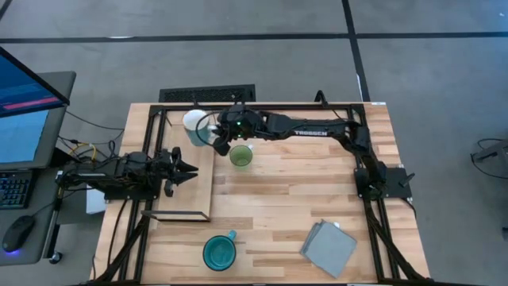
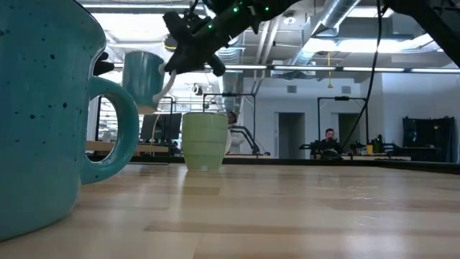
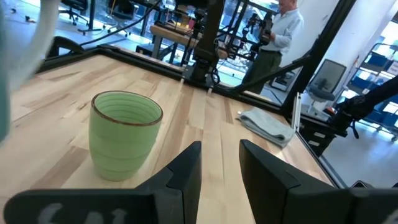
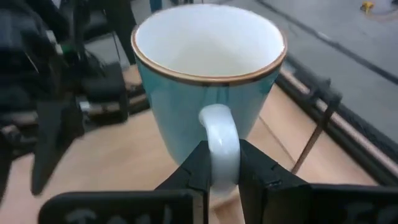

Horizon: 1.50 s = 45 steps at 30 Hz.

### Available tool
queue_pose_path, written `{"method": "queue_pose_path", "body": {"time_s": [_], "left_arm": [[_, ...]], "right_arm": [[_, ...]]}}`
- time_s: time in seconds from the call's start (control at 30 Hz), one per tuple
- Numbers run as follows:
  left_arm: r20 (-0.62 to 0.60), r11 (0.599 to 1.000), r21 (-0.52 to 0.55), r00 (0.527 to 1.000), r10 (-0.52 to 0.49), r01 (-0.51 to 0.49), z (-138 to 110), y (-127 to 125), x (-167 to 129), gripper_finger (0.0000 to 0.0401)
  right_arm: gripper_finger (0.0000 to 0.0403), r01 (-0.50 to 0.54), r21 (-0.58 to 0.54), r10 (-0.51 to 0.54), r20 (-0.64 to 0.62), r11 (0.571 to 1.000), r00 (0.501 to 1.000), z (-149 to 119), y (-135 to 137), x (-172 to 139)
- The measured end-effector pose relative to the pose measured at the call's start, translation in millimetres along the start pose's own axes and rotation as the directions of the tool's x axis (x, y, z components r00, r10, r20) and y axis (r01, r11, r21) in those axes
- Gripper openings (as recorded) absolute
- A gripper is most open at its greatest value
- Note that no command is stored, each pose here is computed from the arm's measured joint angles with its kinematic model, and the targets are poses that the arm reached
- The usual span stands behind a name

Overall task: Stack small to large cups/mugs on shelf
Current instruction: Put the light blue mug on the shelf

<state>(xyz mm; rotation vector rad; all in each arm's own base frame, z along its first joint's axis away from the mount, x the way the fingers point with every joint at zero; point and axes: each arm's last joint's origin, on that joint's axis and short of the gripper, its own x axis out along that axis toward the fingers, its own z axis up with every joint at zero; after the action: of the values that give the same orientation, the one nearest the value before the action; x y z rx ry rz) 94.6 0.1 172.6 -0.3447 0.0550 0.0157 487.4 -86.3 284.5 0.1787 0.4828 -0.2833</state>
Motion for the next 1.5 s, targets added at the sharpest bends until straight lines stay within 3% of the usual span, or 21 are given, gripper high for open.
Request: {"method": "queue_pose_path", "body": {"time_s": [0.13,0.7,1.5], "left_arm": [[0.001,1.000,0.000,1.000,0.001,-0.001,0,0,0,0.0098],[-0.007,1.000,0.001,1.000,0.015,-0.015,0,0,0,0.0098],[-0.003,0.999,0.009,0.999,0.036,-0.036,0,1,0,0.0098]], "right_arm": [[0.0063,-0.006,0.002,0.006,0.036,1.000,0.999,-1,0,7],[0.0063,-0.015,0.022,0.015,-0.015,1.000,1.000,-26,-7,39],[0.0063,-0.093,0.021,0.092,0.021,0.995,0.996,-15,-9,82]]}}
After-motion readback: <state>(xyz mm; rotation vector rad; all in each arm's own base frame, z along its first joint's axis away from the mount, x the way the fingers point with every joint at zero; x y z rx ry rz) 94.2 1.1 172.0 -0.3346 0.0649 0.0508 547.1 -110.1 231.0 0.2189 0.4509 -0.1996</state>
